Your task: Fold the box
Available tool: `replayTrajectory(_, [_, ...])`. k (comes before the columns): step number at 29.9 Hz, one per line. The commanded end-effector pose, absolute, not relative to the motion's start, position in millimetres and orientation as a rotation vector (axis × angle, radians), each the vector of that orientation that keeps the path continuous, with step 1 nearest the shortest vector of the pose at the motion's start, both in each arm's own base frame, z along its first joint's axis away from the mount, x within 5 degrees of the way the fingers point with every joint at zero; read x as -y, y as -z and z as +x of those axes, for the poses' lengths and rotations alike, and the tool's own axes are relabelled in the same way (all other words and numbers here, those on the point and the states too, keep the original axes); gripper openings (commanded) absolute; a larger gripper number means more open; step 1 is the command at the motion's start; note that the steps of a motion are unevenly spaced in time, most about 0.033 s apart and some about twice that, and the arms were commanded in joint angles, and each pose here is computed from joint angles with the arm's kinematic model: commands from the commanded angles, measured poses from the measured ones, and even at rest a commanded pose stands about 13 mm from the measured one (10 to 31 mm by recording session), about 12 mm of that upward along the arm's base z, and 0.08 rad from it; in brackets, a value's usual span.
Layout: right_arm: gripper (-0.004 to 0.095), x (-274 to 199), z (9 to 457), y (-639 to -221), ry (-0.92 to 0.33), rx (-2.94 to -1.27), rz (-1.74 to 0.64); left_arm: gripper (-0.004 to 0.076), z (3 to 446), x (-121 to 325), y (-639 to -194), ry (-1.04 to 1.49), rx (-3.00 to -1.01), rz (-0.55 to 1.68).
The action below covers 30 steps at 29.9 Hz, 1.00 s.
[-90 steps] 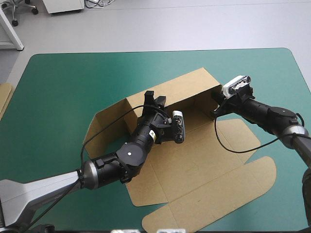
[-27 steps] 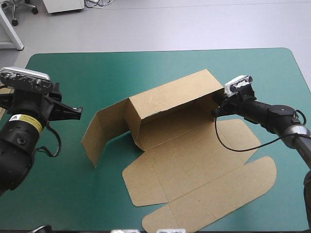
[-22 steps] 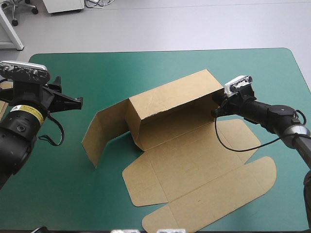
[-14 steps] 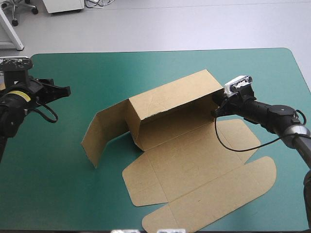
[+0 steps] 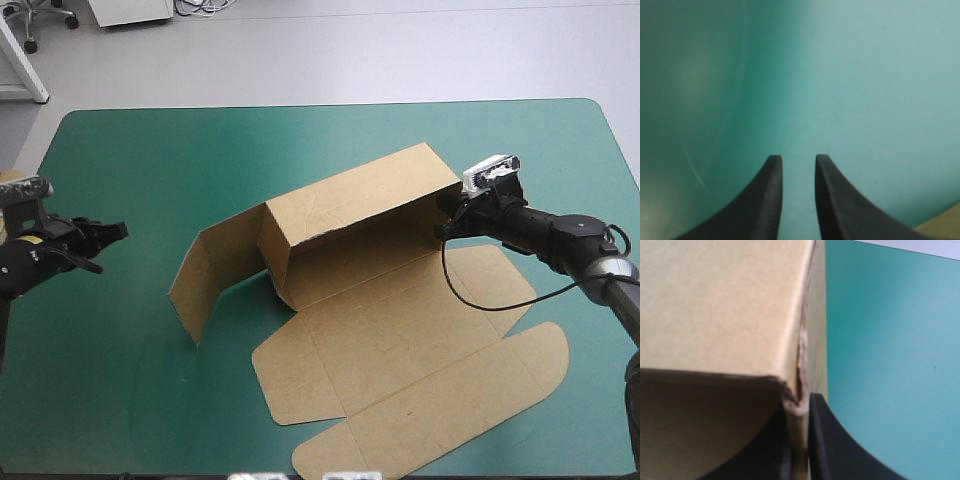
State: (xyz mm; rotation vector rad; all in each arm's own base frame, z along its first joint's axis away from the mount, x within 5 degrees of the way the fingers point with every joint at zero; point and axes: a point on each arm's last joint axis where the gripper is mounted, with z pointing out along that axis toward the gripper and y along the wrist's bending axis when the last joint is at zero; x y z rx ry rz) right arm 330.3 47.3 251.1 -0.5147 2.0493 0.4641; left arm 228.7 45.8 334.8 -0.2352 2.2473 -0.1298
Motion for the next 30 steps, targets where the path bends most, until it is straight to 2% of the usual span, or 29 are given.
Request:
replayTrajectory(1, [-0.0015,-51.9,323.2,-259.9,-0.513,-2.044,-0.554,0.0167,229.0,-41.5,-334.4,0.212,-2.131,-0.248])
replayTrajectory(6, [-0.0014,-51.2,322.1,-262.9,-0.536,-2.059,-0.49,0.0167,228.5,-40.9,-323.7,0.215,-2.13,-0.244])
replayTrajectory(10, [-0.0013,-47.6,318.4,-278.0,-0.481,-2.067,-0.471,0.0167,228.7,-41.2,-323.5,0.209,-2.126,-0.239])
replayTrajectory(14, [-0.0013,-40.2,314.9,-301.9,-0.394,-2.142,-0.445,0.0167,228.9,-41.6,-323.9,0.201,-2.121,-0.234])
replayTrajectory(25, [-0.0013,-38.0,311.4,-383.7,-0.395,-2.228,-0.406,0.0167,228.9,-41.5,-323.9,0.204,-2.121,-0.235])
replayTrajectory(30, [-0.0013,-31.2,304.0,-410.7,-0.305,-2.309,-0.401,0.0167,228.8,-40.8,-323.7,0.215,-2.123,-0.238])
